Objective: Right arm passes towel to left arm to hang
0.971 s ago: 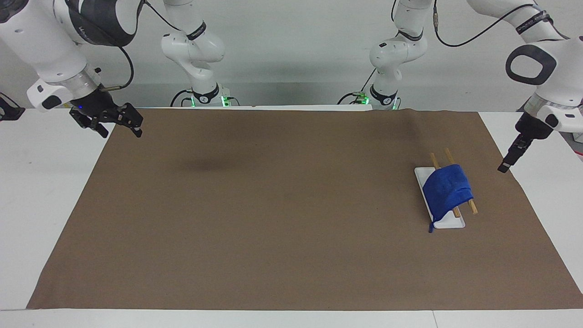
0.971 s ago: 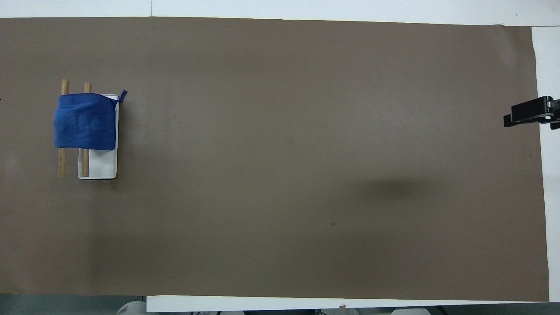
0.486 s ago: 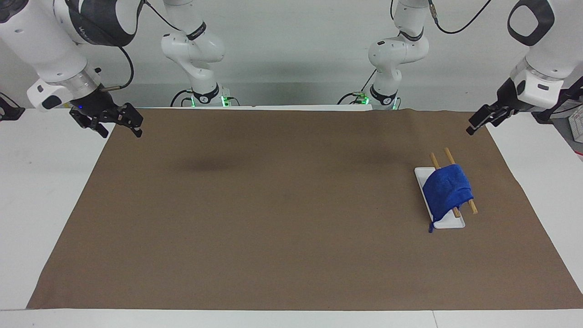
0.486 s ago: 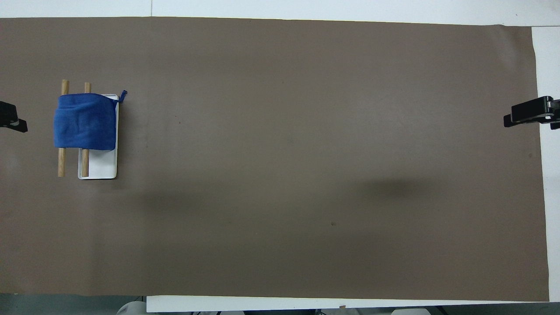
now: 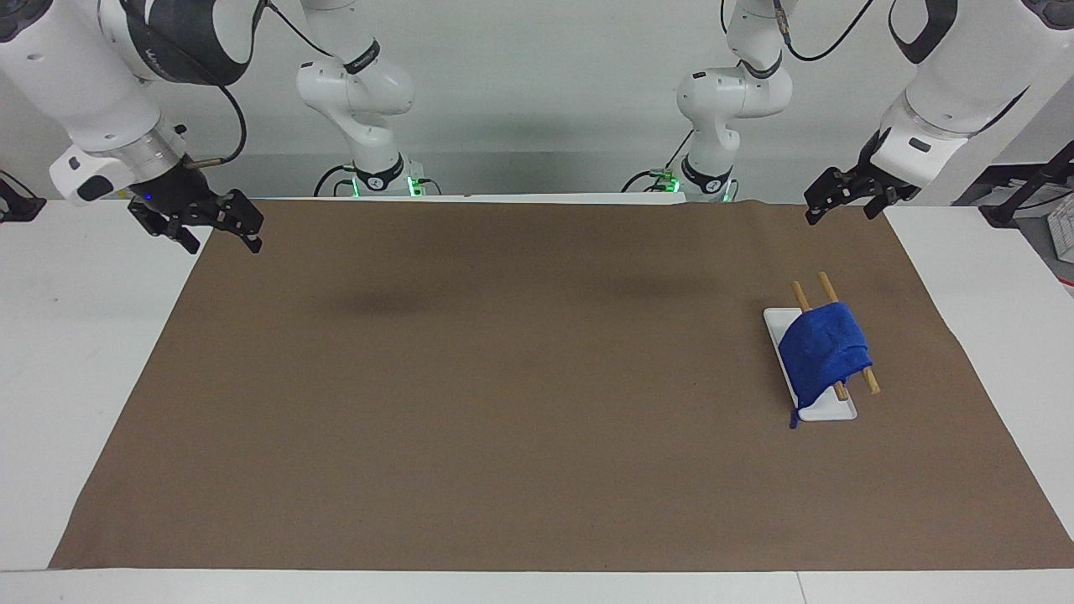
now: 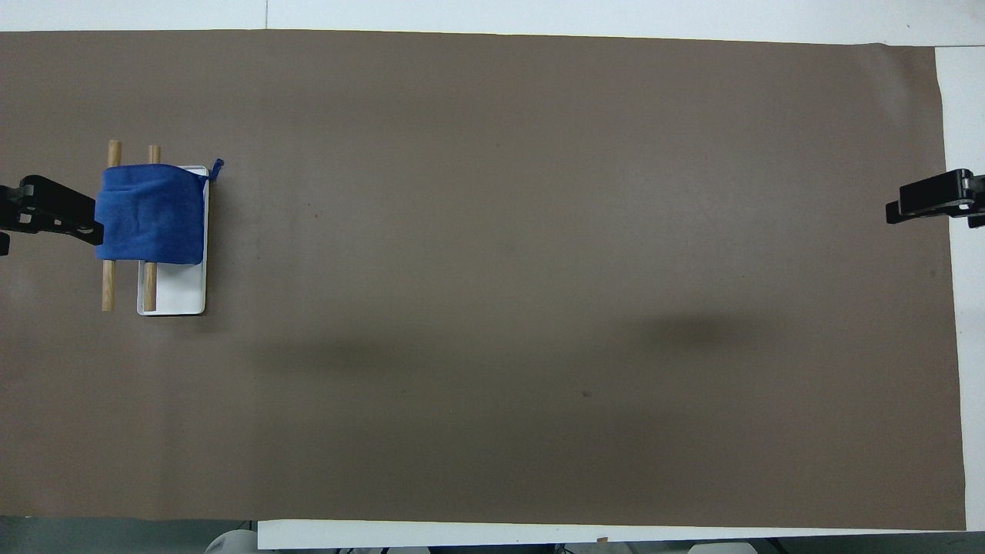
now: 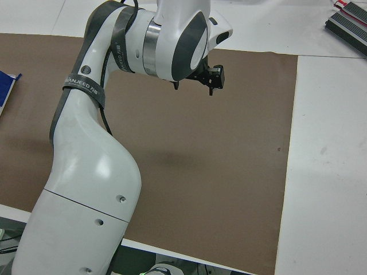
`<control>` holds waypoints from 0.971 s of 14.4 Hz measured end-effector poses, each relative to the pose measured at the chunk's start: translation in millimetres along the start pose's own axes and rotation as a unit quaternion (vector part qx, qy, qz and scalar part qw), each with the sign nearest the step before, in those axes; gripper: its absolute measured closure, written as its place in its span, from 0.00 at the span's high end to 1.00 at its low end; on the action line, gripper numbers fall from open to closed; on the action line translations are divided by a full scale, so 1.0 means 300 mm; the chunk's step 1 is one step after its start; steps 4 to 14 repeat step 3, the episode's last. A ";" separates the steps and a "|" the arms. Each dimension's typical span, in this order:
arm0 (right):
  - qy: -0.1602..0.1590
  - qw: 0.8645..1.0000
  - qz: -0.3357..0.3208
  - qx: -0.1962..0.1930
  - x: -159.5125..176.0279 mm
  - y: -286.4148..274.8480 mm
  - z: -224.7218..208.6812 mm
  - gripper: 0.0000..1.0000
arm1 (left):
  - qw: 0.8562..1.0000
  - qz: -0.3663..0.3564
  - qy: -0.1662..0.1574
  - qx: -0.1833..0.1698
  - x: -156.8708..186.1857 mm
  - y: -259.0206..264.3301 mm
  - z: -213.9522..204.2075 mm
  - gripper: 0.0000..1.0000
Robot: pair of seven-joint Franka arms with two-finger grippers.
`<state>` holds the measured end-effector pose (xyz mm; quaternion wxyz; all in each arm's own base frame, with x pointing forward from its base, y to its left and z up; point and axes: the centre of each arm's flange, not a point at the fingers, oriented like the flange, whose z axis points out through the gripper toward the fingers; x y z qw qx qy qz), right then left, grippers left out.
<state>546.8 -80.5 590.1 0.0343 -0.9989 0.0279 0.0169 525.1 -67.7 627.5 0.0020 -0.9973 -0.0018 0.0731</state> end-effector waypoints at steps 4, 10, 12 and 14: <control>0.000 1.000 0.000 0.000 0.000 0.000 0.000 1.00 | 1.000 0.003 0.001 0.000 -0.002 0.000 -0.002 1.00; 0.000 1.000 0.000 0.000 0.000 0.000 0.000 1.00 | 1.000 0.003 0.001 0.000 -0.002 0.000 -0.002 1.00; 0.000 1.000 0.000 0.000 0.000 0.000 0.000 1.00 | 1.000 0.003 0.001 0.000 -0.002 0.000 -0.002 1.00; 0.000 1.000 0.000 0.000 0.000 0.000 0.000 1.00 | 1.000 0.003 0.001 0.000 -0.002 0.000 -0.002 1.00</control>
